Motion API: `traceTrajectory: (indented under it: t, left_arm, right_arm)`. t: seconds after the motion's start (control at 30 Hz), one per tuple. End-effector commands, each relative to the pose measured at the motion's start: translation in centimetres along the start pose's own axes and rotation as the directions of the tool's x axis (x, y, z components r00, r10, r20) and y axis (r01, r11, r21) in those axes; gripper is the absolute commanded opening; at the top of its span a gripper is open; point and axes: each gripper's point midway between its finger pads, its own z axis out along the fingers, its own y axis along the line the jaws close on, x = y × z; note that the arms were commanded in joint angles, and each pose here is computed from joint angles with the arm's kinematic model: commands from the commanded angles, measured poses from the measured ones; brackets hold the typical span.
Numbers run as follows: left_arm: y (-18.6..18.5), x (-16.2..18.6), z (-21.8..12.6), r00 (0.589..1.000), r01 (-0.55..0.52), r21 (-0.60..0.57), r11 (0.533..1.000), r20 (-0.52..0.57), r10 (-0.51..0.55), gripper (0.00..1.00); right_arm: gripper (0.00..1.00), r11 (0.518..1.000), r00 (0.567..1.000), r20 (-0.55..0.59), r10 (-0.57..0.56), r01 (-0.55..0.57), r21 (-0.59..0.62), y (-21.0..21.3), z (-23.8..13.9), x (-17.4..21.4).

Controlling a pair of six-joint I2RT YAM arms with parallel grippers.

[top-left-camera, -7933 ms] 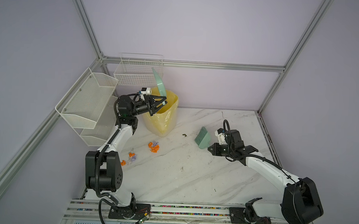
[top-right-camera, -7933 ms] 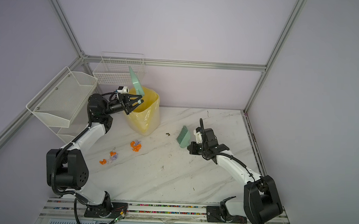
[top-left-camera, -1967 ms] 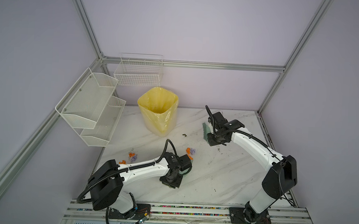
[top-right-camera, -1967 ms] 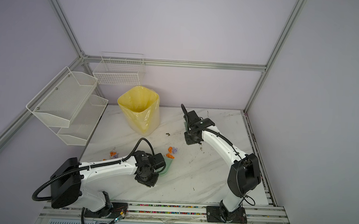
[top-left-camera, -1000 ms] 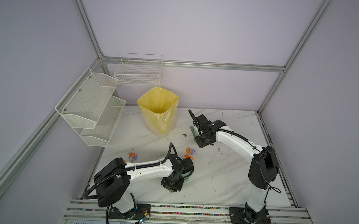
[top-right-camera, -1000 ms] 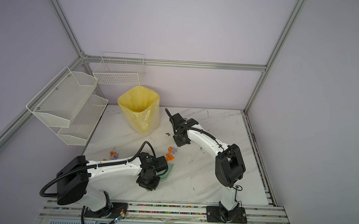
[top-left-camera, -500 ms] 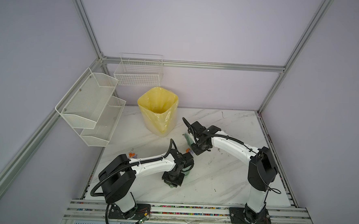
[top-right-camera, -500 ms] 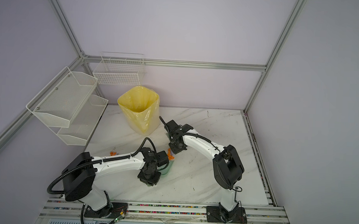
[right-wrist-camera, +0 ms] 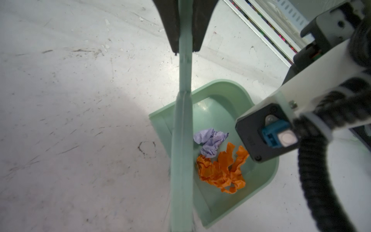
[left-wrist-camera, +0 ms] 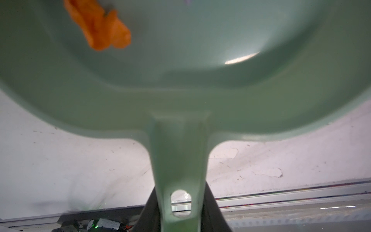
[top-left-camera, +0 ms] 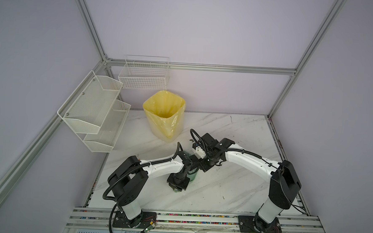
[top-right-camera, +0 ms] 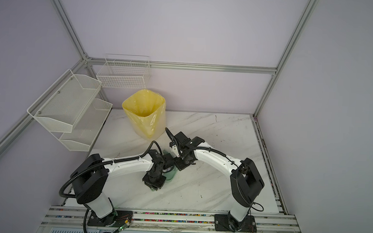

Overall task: Sweep away the paper scraps from the table
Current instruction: 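Sweep the orange and purple scraps into the dustpan with the right gripper's brush, then draw the brush back away from the dustpan with the right gripper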

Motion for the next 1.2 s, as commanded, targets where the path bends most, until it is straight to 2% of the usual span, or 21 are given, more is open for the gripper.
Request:
traceTrajectory:
  t: [0.0, 0.17, 0.47, 0.7, 0.83, 1.17]
  left_arm:
    - [-0.6, -2.6, -1.8, 0.996, -0.024, 0.023, 0.999, 0.081, 0.022, 0.0]
    - [-0.6, -2.9, -2.1, 0.994, -0.026, 0.025, 0.999, 0.108, 0.023, 0.0]
    - [-0.2, -3.3, -2.9, 0.987, -0.006, 0.02, 1.0, 0.16, 0.003, 0.0]
    - [-0.5, -3.9, -3.6, 0.981, 0.003, 0.033, 0.999, 0.196, -0.009, 0.0]
    - [-0.3, -4.2, -3.8, 0.974, 0.022, 0.034, 0.999, 0.226, -0.029, 0.0]
    - [0.1, -4.6, -3.8, 0.966, 0.029, 0.018, 0.999, 0.255, -0.033, 0.0]
  right_arm:
    - [0.0, 0.987, 0.999, -0.007, -0.034, 0.033, -0.156, 3.3, -1.2, 1.6]
    - [0.0, 0.996, 0.998, 0.05, 0.031, -0.026, -0.09, 1.6, -2.8, 1.3]
    - [0.0, 0.976, 0.963, 0.17, 0.209, -0.194, -0.102, -3.6, -6.1, -0.8]
    - [0.0, 0.968, 0.946, 0.209, 0.25, -0.24, -0.071, -5.8, -6.1, -2.9]
    - [0.0, 0.96, 0.931, 0.243, 0.272, -0.245, -0.135, -5.3, -6.1, -4.2]
    - [0.0, 0.946, 0.92, 0.235, 0.314, -0.282, -0.163, -5.4, -4.9, -3.9]
